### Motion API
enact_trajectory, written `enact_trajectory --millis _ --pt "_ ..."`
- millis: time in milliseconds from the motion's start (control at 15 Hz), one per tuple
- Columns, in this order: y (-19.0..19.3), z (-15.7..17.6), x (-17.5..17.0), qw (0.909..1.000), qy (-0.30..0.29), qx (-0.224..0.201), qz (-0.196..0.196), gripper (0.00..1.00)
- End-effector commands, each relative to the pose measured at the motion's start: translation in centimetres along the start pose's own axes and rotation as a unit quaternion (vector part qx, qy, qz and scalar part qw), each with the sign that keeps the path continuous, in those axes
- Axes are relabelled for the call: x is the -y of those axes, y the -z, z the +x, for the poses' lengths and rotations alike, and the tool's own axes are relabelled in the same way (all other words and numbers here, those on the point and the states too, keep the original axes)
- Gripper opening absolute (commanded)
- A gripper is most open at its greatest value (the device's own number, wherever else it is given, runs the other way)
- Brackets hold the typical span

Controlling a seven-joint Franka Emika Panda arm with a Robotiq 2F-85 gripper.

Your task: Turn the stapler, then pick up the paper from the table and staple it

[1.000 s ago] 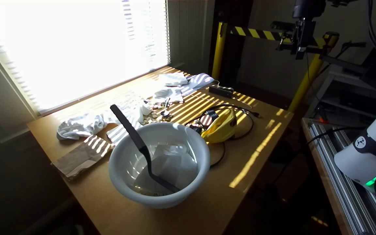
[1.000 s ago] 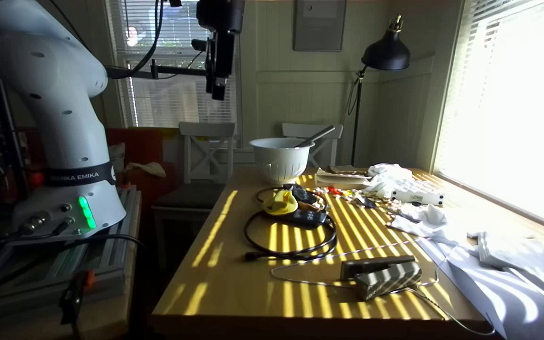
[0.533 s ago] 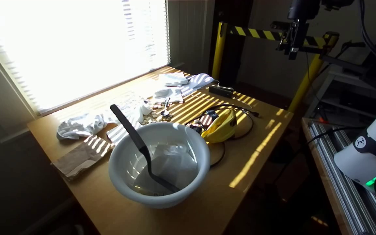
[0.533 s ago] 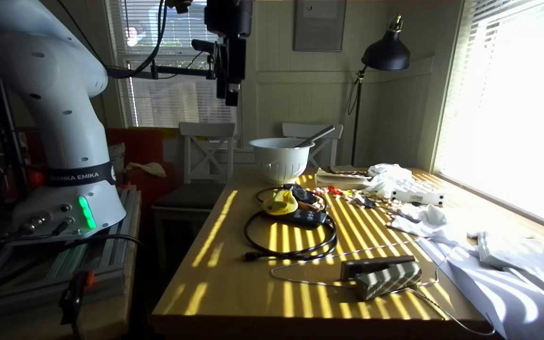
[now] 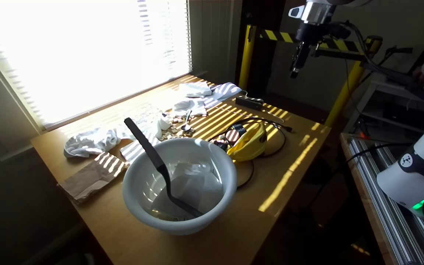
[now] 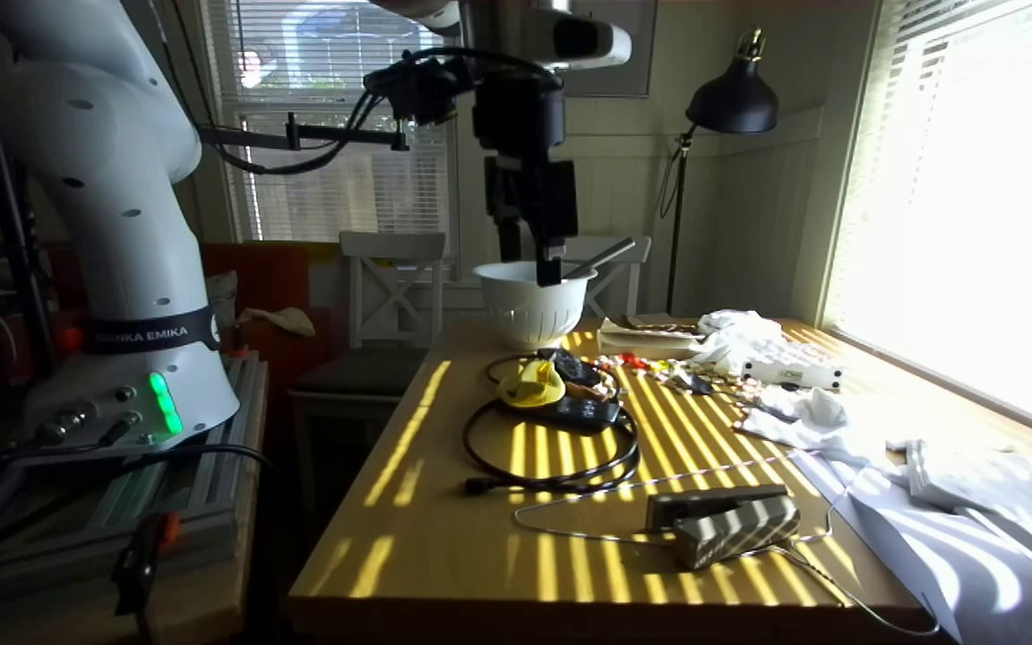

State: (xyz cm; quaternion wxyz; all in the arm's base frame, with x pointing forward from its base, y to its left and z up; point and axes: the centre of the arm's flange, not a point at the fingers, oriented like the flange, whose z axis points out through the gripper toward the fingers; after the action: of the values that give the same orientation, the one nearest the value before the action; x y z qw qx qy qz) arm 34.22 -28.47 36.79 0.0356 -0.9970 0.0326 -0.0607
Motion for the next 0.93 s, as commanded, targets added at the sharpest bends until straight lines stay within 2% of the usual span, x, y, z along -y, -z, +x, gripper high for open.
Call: enact_trajectory --millis 0,67,333,667,867 --pt "-5.6 4.4 -3.6 0.9994 -0.013 0.032 -0.001 1.0" --pt "-2.8 1.2 -1.1 0.9999 -0.008 0.014 0.0 1.0" --pt "-5.7 2.9 -2.2 0.9989 -0.012 0.044 -0.012 1.0" --pt "-5.4 3.2 -2.5 0.999 -0.013 0.041 -0.016 1.0" --pt "-6.8 2.7 -3.0 0.9988 -0.042 0.024 -0.009 1.0"
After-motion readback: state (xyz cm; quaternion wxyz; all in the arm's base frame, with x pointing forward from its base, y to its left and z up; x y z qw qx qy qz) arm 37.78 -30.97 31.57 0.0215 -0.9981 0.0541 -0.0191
